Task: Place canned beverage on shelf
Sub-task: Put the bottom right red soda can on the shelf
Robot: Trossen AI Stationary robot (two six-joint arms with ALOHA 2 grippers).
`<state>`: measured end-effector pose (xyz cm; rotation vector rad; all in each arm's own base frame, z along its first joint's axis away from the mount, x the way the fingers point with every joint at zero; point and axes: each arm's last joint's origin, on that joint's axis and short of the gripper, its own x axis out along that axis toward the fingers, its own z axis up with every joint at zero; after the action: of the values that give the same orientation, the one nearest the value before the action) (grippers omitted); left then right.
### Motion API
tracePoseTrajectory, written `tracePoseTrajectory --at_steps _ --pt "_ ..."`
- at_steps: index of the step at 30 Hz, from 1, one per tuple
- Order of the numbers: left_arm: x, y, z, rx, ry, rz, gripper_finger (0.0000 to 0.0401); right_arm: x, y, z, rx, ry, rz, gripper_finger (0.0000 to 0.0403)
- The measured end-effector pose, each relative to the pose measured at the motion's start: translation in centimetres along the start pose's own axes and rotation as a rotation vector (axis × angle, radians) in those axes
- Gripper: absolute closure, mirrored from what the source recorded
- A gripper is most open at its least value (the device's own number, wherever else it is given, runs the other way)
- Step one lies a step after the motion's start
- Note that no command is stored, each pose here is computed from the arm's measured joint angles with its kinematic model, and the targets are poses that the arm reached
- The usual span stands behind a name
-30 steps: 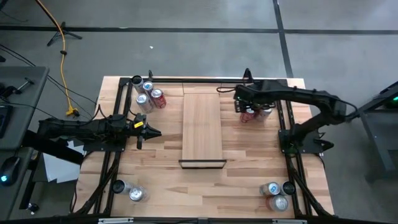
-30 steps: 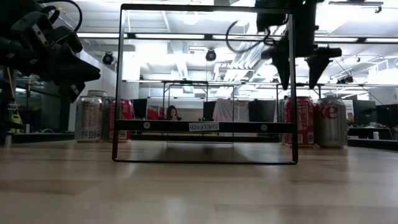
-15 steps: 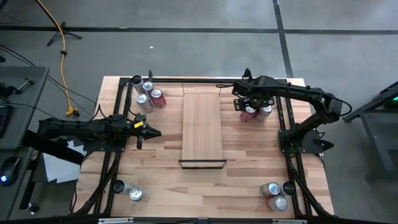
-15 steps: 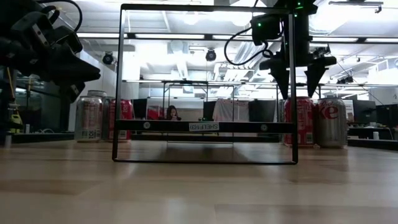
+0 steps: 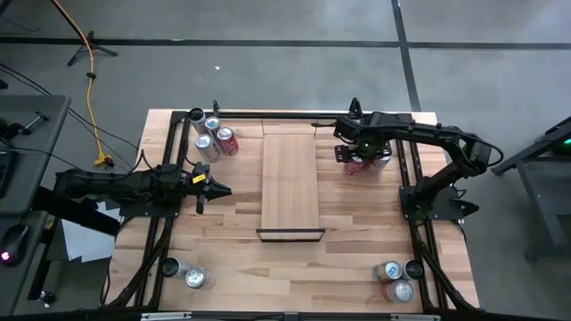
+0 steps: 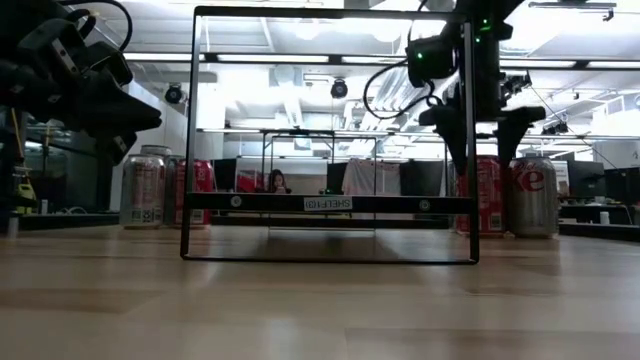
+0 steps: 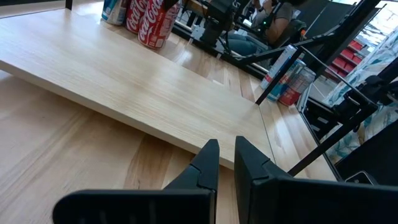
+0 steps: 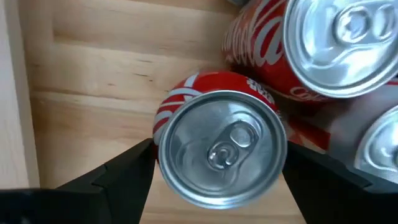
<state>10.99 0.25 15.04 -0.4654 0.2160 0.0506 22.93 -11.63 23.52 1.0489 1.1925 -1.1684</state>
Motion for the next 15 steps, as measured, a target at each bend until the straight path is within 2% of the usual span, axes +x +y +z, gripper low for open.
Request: tracePoseTrajectory --at_steps 6,15 --pt "0.0 0.0 0.0 0.0 0.0 0.0 0.0401 0.27 0.53 0.34 0.029 -0.04 0.058 0.0084" --pt "0.0 0.0 0.0 0.0 0.0 0.0 0.0401 0.3 0.39 0.8 0.048 -0.088 0.042 0.0084"
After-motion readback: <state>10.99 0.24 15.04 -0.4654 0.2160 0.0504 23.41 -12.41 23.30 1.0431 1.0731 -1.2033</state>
